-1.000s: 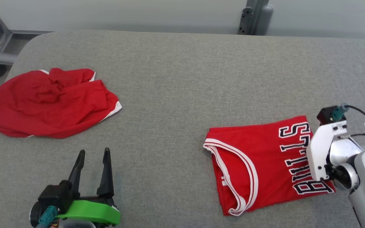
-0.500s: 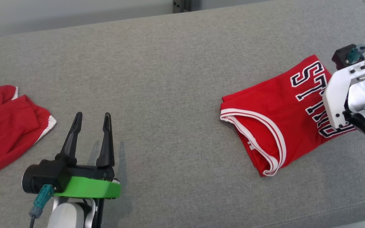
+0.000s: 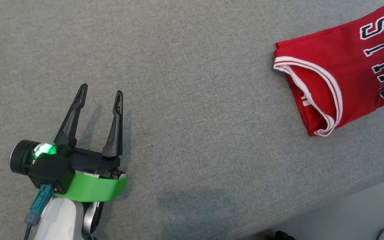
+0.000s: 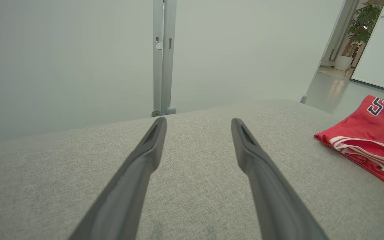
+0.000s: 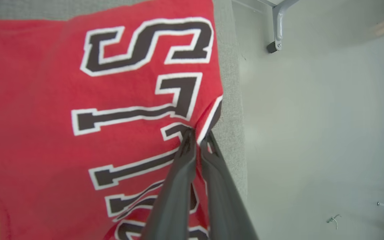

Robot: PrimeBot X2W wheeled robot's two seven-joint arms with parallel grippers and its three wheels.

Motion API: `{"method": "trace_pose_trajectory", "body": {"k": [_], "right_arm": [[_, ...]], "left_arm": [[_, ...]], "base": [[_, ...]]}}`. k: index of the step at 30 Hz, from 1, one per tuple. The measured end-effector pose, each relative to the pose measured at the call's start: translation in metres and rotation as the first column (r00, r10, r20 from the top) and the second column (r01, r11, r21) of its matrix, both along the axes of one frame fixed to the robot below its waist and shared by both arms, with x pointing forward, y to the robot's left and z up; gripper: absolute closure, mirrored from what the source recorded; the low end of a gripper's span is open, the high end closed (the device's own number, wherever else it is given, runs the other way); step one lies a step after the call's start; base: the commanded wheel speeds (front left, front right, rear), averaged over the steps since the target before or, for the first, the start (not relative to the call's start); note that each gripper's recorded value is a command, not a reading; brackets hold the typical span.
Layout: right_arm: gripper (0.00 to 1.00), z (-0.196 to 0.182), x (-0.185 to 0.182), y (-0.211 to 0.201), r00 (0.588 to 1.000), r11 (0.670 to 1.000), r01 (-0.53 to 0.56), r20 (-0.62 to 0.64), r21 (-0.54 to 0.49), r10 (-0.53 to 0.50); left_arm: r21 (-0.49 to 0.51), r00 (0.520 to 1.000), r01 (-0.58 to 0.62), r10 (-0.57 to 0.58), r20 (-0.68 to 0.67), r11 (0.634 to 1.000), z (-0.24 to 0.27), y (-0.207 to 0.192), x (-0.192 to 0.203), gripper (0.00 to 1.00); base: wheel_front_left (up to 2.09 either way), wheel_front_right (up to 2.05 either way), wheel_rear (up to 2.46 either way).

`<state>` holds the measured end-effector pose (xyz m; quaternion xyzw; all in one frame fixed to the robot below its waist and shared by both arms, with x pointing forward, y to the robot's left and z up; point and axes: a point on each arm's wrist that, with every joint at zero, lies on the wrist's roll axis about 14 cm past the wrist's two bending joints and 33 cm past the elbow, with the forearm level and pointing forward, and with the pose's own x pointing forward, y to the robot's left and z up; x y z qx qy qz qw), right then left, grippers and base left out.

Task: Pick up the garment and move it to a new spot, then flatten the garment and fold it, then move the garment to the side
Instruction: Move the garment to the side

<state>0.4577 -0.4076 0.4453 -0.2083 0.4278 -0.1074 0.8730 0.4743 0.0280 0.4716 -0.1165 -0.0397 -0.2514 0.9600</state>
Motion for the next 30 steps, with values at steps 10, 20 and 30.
{"method": "trace_pose_trajectory", "body": {"k": [10, 20, 30], "right_arm": [[1.00, -0.009, -0.010, -0.063, 0.996, 0.989, 0.087, 0.040, -0.121, -0.083], [0.00, -0.019, 0.006, -0.057, 0.986, 0.992, 0.063, 0.159, -0.109, -0.046], [0.00, 0.008, -0.005, -0.036, 0.918, 0.999, 0.041, 0.394, 0.011, -0.042]], "left_arm": [[0.009, 0.994, 0.109, -0.109, -0.012, 0.994, -0.018, -0.023, 0.012, 0.00], [-0.018, 0.989, 0.136, -0.137, -0.061, 0.991, -0.035, -0.032, 0.013, 0.00], [-0.003, 0.990, 0.006, -0.006, -0.142, 1.000, -0.044, -0.007, -0.002, 0.00]], "base": [[0.00, 0.00, 0.00], [0.00, 0.00, 0.00], [0.00, 0.00, 0.00]]}}
